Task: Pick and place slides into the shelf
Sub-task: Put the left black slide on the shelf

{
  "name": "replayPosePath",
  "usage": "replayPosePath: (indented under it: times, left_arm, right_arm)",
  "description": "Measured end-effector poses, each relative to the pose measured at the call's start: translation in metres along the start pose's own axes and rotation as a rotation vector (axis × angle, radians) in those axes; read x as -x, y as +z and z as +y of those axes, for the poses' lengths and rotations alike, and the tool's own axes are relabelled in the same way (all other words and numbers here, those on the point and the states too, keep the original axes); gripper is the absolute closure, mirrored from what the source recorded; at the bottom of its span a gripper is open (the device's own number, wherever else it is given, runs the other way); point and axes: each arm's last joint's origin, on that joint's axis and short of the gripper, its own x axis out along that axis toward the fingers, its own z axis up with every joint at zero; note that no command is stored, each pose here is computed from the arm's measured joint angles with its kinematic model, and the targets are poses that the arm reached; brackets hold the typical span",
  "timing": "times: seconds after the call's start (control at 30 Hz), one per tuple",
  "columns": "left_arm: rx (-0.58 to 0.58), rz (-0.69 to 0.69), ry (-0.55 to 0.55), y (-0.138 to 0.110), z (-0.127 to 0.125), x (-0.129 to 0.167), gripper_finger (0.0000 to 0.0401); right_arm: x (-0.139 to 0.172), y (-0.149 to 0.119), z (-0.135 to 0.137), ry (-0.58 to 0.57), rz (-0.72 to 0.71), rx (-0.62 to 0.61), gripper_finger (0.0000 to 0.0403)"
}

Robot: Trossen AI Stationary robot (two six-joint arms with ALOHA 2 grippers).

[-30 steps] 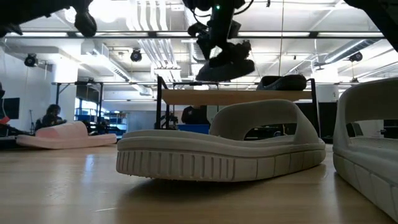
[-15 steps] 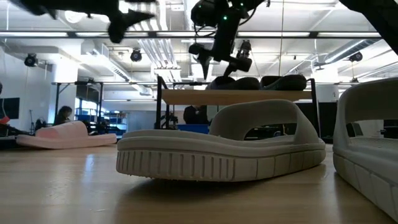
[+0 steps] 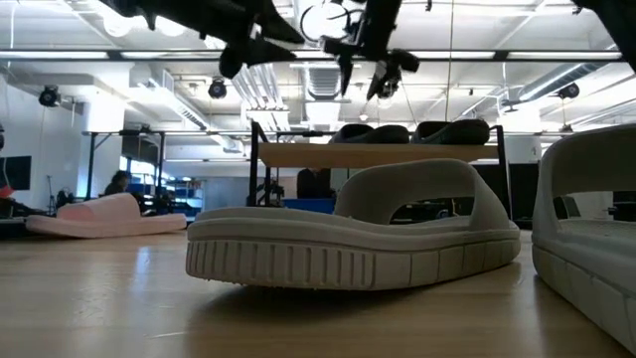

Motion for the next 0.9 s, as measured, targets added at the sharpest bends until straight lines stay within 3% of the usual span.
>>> replayPosePath:
  times: [0.2,0.4,0.5,0.67,0.9]
  left_arm:
    - [0.065,0.027,0.084,0.006,0.039,-0.021,0.0254]
    - [0.079,0.117,-0.022,0.006,0.071,-0.054,0.0348]
    - [0.021,0.145,-0.044,0.011,0.079,-0.07,0.0392]
    - [-0.031,0.33,0.029,0.016,0.096,-0.093,0.0399]
    - [-0.245,0.509,0.105,0.026,0.104,-0.123,0.04]
  right_arm:
    - [0.05,0.011,-0.026,0.049,-0.053,0.146,0.016]
    - [0.087,0.016,-0.052,0.073,-0.089,0.189,0.0163]
    - [0.1,0.015,-0.063,0.066,-0.081,0.191,0.0163]
    - [0.11,0.016,-0.074,0.015,-0.112,0.189,0.0168]
    - [0.112,0.016,-0.076,-0.001,-0.124,0.185,0.0172]
